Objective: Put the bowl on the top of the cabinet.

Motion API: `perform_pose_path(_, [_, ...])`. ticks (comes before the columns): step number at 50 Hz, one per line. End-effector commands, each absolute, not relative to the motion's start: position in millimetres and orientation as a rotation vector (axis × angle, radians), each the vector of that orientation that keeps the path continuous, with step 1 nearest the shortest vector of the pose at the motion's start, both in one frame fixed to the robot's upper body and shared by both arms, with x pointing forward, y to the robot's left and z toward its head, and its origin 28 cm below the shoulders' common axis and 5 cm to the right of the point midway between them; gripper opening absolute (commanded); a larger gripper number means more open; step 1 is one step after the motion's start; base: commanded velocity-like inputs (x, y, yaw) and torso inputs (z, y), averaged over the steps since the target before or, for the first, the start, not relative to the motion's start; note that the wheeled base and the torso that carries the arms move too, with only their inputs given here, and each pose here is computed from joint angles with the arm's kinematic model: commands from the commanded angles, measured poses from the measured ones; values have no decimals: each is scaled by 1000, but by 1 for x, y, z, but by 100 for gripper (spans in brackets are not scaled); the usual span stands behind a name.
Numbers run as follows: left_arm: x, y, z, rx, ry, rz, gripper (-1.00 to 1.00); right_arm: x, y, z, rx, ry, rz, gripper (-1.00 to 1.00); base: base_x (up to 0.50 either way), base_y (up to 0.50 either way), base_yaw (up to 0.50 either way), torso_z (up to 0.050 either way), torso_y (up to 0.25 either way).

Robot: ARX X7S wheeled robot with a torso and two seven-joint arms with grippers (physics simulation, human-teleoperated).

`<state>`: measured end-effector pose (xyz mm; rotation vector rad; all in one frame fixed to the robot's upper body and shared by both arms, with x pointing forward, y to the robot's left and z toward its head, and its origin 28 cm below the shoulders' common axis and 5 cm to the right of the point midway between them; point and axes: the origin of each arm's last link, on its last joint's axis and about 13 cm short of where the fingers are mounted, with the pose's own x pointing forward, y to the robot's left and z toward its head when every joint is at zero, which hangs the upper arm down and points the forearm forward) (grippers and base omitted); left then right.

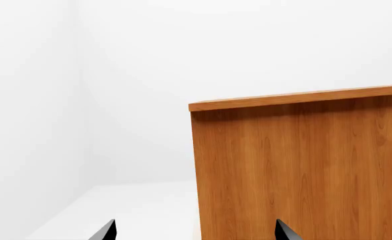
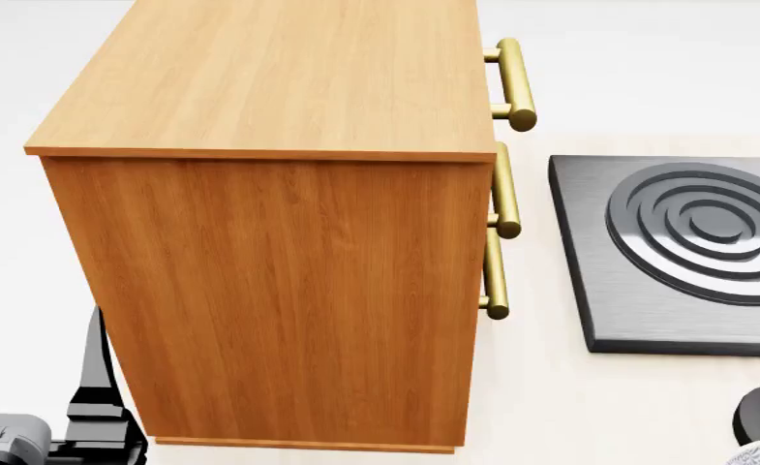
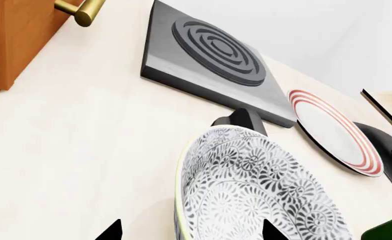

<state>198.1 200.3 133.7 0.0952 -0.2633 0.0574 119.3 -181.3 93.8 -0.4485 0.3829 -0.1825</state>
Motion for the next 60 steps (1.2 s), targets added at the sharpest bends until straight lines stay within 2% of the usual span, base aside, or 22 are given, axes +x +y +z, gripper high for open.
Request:
perform_pose_path(1, [198, 200, 134, 95, -263, 58, 100, 120, -182, 93, -449, 380, -184, 100, 0, 0, 0, 0, 0])
perform_pose_path(60, [198, 201, 132, 93, -259, 60, 100, 128, -184, 82, -436, 390, -198, 100, 0, 0, 0, 0, 0])
